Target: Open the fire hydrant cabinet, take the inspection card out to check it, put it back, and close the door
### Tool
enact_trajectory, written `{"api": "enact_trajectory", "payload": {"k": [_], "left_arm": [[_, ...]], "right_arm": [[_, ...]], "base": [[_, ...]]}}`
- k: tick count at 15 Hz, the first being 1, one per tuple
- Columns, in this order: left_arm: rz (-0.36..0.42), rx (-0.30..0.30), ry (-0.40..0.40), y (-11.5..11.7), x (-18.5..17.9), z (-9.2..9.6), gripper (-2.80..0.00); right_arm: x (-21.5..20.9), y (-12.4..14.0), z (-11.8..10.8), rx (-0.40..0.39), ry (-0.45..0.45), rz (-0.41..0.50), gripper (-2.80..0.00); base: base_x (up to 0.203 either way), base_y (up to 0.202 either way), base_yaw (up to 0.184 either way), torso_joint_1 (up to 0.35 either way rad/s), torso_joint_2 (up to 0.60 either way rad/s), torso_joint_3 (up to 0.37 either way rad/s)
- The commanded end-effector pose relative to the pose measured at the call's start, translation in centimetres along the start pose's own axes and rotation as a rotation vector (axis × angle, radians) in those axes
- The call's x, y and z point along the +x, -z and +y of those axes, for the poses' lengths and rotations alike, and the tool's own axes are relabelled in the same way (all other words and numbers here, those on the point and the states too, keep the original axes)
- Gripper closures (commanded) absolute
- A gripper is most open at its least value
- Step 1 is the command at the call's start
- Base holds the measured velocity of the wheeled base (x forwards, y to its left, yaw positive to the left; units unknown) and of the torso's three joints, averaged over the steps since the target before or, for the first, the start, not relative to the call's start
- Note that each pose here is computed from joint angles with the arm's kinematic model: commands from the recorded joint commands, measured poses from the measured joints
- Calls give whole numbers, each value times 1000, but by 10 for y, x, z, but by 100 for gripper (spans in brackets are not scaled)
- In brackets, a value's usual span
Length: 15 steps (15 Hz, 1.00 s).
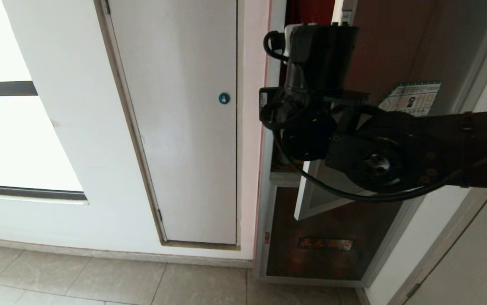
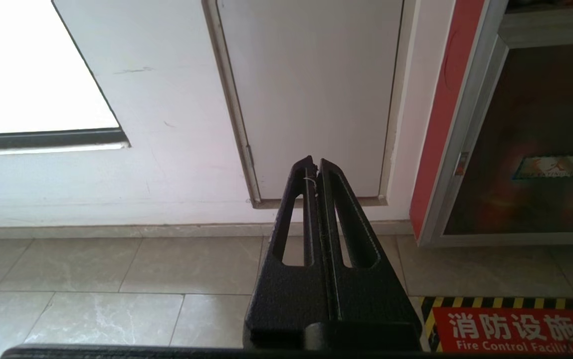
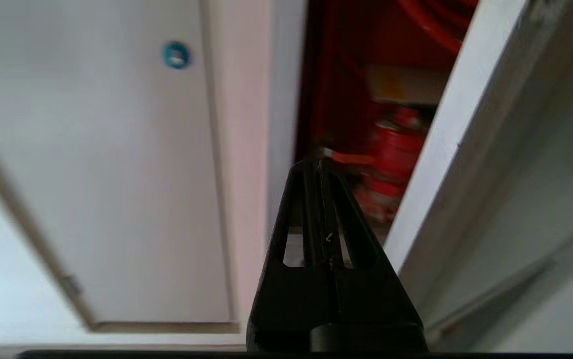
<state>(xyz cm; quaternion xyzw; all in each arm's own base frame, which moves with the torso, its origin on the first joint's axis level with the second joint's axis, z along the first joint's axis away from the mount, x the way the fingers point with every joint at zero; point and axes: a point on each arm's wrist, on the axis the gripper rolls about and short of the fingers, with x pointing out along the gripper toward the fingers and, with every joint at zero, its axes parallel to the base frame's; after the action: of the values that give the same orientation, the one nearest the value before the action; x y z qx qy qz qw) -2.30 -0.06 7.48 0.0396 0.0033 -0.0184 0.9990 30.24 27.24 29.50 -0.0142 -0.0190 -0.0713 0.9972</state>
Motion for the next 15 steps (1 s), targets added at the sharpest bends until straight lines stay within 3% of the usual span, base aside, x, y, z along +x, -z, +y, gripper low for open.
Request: {"api": "enact_trajectory", "payload": {"k": [1,6,15], "left_arm": [[1,0,0,0,0,0,0],[1,-1,-1,0,0,0,0],[1,-20,-1,0,0,0,0]], "right_arm": [[20,24,11,-36,41,29,0],[64,43,12,-10,157,26,0],[95,49,-22,25,270,31,0]], "base": [[0,0,0,0,0,0],[0,0,0,0,0,0],[0,0,0,0,0,0]]}}
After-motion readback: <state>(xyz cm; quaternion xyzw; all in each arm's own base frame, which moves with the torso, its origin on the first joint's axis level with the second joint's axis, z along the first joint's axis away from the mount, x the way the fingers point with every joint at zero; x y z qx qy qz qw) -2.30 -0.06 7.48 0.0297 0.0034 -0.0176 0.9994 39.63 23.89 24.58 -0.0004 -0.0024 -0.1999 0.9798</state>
